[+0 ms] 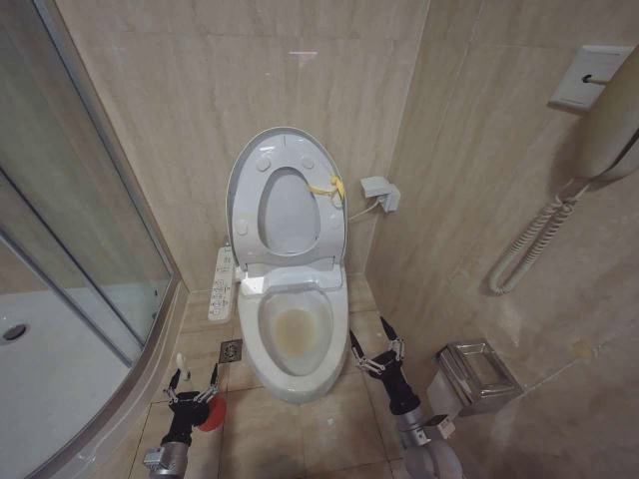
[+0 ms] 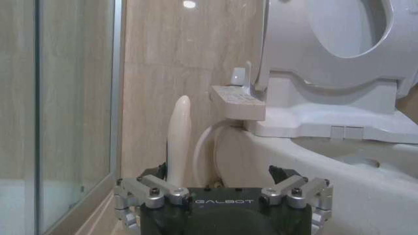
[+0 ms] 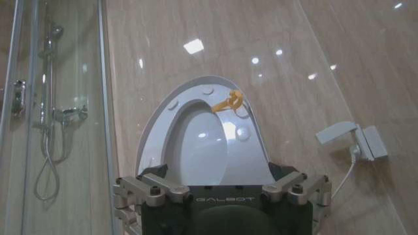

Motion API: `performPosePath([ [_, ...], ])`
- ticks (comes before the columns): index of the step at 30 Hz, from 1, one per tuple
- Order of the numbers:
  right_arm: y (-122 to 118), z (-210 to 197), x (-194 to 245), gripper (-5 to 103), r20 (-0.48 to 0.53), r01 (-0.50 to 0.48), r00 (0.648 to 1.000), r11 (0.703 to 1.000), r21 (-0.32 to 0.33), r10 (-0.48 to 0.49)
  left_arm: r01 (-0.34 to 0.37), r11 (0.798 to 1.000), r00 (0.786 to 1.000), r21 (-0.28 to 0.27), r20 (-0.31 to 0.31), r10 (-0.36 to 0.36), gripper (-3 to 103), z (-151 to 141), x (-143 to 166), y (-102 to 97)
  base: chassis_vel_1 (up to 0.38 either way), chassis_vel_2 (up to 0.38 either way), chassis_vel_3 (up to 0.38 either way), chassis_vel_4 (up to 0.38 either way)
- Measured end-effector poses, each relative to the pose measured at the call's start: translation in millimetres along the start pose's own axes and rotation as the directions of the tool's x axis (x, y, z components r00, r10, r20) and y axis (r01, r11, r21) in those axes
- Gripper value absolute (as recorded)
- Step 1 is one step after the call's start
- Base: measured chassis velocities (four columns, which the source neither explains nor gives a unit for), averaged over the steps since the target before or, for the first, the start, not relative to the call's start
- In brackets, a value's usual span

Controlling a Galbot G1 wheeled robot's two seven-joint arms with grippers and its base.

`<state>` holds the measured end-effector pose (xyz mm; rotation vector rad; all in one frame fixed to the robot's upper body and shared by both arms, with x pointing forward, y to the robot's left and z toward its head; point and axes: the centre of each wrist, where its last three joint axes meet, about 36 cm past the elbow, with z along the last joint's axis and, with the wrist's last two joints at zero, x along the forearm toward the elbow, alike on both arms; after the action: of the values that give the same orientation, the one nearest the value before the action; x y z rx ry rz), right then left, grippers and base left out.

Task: Open the toilet lid, clean the toilet bowl with a toilet brush, close the toilet lid, and flush.

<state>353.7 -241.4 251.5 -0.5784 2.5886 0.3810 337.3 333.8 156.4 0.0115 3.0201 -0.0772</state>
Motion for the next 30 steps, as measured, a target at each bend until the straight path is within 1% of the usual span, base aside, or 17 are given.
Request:
performPosePath([
  [8, 2, 5, -3, 100, 0.0, -0.001, 1.0, 1.0, -0.006, 0.001, 0.007, 1.0, 1.0, -0.004, 0.002, -0.007, 100, -2, -2, 6.3, 0.0, 0.0, 0.0, 0.0],
  [14, 2, 5, -4, 100, 0.001, -0.002, 1.0, 1.0, -0.005, 0.002, 0.011, 1.0, 1.0, -0.005, -0.019, -0.011, 100, 5, 0, 8.1, 0.0, 0.0, 0.0, 0.0],
  [23, 0, 5, -2, 100, -0.003, -0.009, 1.0, 1.0, -0.002, 0.009, 0.007, 1.0, 1.0, -0.002, -0.018, -0.007, 100, 7, -8, 5.4, 0.0, 0.0, 0.0, 0.0],
  [30, 0, 6, -5, 100, 0.0, -0.007, 1.0, 1.0, 0.0, 0.007, -0.003, 1.0, 1.0, 0.003, -0.003, 0.003, 100, 3, -9, 0.4, 0.0, 0.0, 0.0, 0.0],
])
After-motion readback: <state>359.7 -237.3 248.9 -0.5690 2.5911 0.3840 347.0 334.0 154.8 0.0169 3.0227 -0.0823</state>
